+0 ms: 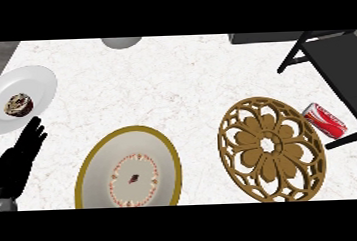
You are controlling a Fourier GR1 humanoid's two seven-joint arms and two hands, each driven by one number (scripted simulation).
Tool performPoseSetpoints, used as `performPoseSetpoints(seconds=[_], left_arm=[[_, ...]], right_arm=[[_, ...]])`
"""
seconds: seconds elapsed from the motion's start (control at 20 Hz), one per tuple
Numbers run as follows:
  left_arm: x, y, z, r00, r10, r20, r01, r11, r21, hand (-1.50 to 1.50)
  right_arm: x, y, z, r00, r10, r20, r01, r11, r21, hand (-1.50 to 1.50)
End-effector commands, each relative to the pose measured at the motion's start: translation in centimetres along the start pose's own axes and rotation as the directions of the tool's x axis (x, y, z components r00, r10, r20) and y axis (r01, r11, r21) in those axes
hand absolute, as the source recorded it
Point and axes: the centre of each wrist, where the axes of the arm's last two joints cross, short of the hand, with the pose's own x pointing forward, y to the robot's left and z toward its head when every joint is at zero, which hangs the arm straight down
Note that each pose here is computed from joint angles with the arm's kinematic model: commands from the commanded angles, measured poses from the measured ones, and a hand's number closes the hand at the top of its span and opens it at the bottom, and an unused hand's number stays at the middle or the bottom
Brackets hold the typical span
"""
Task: Pick the tomato from the placemat and place it in the tiered shelf
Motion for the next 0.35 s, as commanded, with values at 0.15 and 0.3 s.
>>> performPoseSetpoints(seconds=[0.15,0.3], left_arm=[[-1.2,0.3,1.0,0.999,0.002,-0.032,-0.001,1.0,0.029,0.0],[-0.7,0.6,0.8,1.0,0.001,-0.026,0.001,0.999,0.041,0.0]], right_arm=[[-1.8,-6.4,2.0,0.986,0.112,-0.127,-0.105,0.993,0.056,-1.5],[-3.3,-8.3,3.2,0.989,0.119,-0.091,-0.114,0.992,0.058,-1.5]])
